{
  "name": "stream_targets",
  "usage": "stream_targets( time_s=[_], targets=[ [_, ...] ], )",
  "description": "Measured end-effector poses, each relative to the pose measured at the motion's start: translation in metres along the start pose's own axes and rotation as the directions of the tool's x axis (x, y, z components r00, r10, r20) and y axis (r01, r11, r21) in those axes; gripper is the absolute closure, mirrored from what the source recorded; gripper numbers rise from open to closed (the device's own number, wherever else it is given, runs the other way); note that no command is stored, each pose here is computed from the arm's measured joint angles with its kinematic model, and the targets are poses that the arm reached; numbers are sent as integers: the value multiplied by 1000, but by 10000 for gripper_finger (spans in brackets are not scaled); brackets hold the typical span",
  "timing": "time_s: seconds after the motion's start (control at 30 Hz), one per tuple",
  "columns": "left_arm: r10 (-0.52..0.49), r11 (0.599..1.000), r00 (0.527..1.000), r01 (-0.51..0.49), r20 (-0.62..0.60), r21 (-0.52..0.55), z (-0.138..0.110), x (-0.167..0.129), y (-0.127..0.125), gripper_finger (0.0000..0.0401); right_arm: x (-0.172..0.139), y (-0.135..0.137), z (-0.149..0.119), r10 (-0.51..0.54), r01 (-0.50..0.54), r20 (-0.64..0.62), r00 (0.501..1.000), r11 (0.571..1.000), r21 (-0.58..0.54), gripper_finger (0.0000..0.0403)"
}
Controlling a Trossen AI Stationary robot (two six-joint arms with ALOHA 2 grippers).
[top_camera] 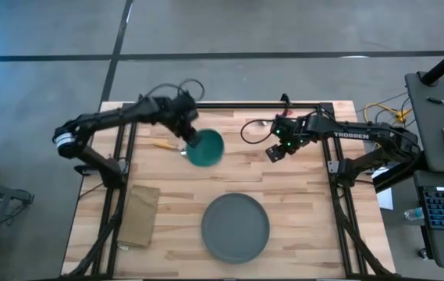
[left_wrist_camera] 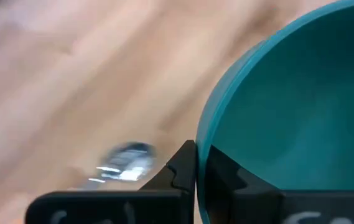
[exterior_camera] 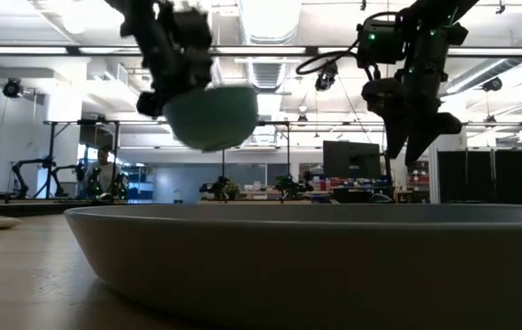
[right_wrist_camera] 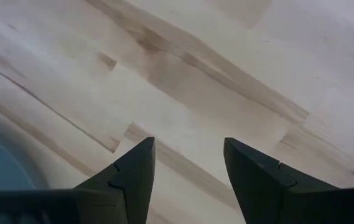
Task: Set table place
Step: Put the bowl on the plate
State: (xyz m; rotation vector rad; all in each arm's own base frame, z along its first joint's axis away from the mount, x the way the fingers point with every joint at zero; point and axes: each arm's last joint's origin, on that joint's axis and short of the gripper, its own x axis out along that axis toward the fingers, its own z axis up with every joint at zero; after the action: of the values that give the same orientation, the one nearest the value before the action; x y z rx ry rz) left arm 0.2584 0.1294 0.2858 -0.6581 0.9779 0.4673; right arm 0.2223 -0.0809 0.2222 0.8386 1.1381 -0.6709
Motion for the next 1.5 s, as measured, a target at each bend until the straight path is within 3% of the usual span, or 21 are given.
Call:
stream_targets(
  time_s=[0.17,0.27,0.37,0.53,0.87,1.03,1.27,1.5],
  targets=[
    [-43,997,999,43,13,-68,-23,15,-61,401,7,-10,0,-23,23,-12,1000,1000,-12,221],
    [-22,992,999,17,-35,-123,-39,32,-86,401,15,-16,-6,-47,47,-41,998,999,-11,221],
    [-13,988,998,3,-67,-156,-55,43,-106,401,26,-21,-18,-56,57,-101,993,998,5,221],
    [-82,981,996,75,-32,-177,-77,44,-149,401,34,-18,-46,-59,60,-159,986,998,-1,221],
    [-111,969,994,111,15,-222,-130,40,-217,401,27,-4,-85,-99,102,-49,994,993,64,224],
    [-103,968,995,97,-17,-231,-145,56,-241,401,20,0,-93,-58,59,-18,998,994,92,225],
    [-86,972,995,72,-53,-226,-148,79,-269,401,7,9,-105,1,-3,25,1000,996,84,226],
    [83,970,986,-113,-145,-217,-149,81,-265,401,1,17,-117,29,-36,95,995,997,70,228]
  ],
)
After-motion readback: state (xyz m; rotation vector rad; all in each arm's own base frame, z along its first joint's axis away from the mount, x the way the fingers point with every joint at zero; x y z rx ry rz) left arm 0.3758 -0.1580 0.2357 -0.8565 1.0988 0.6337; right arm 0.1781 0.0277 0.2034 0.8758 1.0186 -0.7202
